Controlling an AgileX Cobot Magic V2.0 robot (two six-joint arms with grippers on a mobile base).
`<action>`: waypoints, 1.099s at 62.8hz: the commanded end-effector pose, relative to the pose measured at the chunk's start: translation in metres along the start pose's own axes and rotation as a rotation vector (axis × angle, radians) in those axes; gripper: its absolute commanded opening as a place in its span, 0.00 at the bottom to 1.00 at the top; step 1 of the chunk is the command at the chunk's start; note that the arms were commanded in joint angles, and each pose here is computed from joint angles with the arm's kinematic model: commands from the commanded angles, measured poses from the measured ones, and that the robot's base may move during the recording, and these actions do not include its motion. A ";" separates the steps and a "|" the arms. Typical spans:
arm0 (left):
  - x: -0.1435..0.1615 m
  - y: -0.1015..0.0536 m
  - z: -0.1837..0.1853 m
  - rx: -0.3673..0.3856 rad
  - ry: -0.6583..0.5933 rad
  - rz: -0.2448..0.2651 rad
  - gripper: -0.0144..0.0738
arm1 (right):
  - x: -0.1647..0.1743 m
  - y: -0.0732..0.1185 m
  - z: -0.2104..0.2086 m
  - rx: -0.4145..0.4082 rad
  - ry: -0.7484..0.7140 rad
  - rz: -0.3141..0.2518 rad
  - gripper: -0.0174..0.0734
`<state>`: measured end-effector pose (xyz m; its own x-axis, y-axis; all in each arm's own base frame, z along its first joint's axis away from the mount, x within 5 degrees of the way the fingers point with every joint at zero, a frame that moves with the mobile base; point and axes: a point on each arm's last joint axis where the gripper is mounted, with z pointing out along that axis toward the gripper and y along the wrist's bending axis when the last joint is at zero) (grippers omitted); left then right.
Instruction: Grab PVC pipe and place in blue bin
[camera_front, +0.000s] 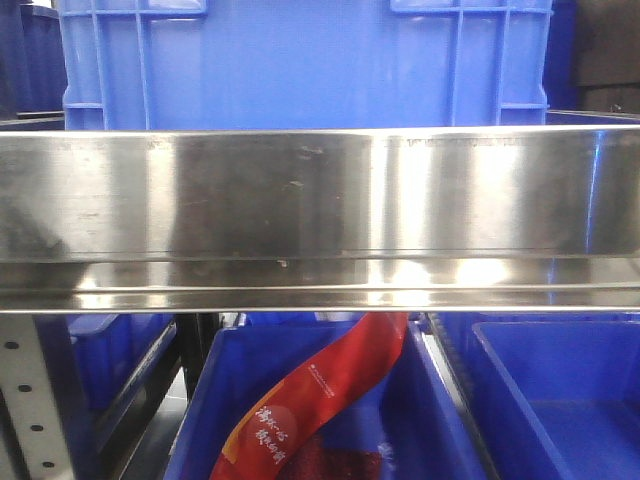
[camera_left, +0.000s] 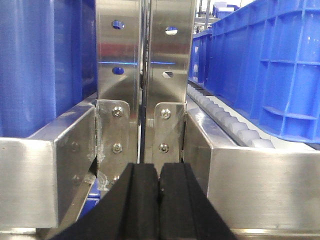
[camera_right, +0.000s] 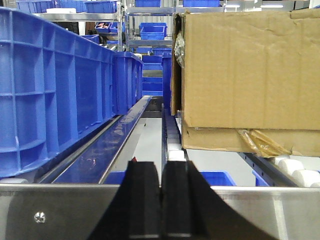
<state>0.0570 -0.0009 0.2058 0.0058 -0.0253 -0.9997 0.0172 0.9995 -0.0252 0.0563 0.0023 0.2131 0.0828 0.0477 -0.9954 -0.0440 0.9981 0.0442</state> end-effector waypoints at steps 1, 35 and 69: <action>-0.002 0.000 -0.001 0.001 -0.023 -0.005 0.04 | -0.002 0.000 0.000 -0.002 -0.025 0.001 0.01; -0.009 0.000 -0.001 0.003 -0.098 0.032 0.04 | -0.002 0.000 0.000 -0.002 -0.025 0.001 0.01; -0.009 0.000 -0.001 0.003 -0.098 0.032 0.04 | -0.002 0.000 0.000 -0.002 -0.025 0.001 0.01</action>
<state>0.0566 -0.0011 0.2131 0.0879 -0.0041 -0.9961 0.0203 0.9998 -0.0023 0.0563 0.0023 0.2131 0.0828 0.0478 -0.9954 -0.0440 0.9981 0.0443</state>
